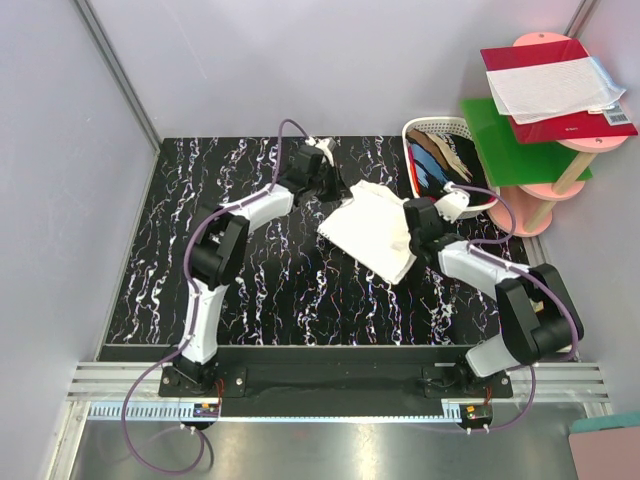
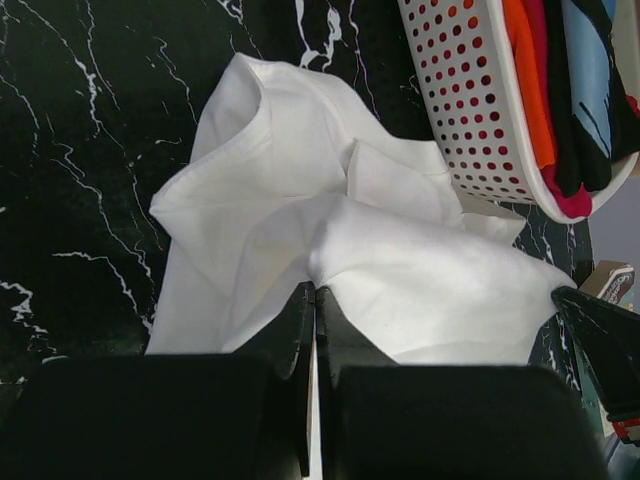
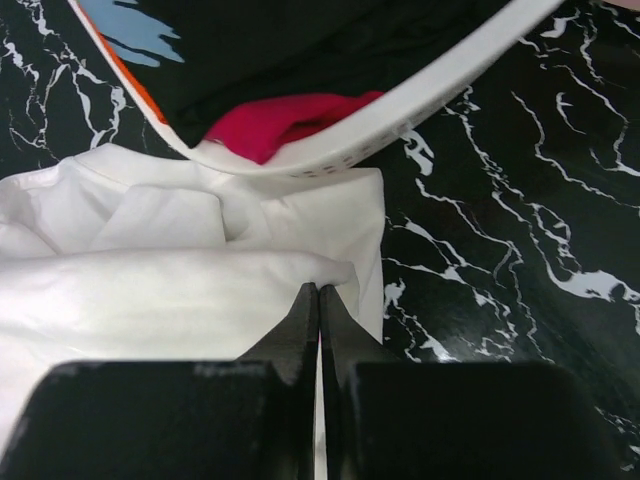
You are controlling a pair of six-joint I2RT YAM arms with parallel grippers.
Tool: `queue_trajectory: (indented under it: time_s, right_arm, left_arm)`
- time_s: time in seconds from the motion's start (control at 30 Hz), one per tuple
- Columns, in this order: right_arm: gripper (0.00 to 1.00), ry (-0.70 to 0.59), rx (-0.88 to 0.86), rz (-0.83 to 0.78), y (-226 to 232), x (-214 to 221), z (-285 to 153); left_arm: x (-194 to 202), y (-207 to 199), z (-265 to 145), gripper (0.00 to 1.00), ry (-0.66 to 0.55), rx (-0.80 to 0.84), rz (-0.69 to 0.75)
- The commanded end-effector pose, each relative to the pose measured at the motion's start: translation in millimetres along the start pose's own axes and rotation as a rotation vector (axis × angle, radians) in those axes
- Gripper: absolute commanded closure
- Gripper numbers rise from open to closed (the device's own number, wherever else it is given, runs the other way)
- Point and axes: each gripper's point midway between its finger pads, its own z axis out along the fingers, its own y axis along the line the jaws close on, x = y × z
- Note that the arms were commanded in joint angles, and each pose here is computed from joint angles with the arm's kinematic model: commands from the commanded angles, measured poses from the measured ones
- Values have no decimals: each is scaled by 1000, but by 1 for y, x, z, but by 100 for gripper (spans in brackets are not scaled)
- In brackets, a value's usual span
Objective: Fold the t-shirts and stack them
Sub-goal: Fold the tshirt
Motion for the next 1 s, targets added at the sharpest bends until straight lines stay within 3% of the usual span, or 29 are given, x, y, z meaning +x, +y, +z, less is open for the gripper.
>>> queue_trajectory:
  time_s: [0.0,0.17,0.2,0.23,0.3,0.33,0.4,0.7,0.87,0.93,0.97]
  right_arm:
    - [100,-81,75,76,-29,-21,-12]
    - [100,-27,117,102,-49,-14,5]
    - [100,-18,134,101,-50,-12,13]
    - [100,17,167,80,-59,-4,16]
    - [100,52,193,72,-62,3,26]
    - [100,82,199,78,-64,9,29]
    - [100,118,213,88,-69,17,39]
    - [100,144,196,72,-61,13,50]
    - [100,160,194,71,-59,17,53]
    - [100,163,193,69,-59,18,54]
    - [100,163,191,67,-57,18,54]
  left_arm:
    - [-7,-27,2,100,-12,61,23]
    - [-1,-38,16,99,25,86,25]
    - [0,-41,17,92,37,100,33]
    - [0,-44,20,77,43,110,37]
    - [6,-44,18,32,74,107,33]
    - [9,-43,10,17,80,95,32]
    - [8,-37,-2,1,50,51,54]
    - [-5,-56,-114,1,-141,32,152]
    - [-26,-89,-133,4,-233,130,177]
    - [-29,-102,-120,17,-205,174,180]
    - [-22,-110,-111,89,-170,208,172]
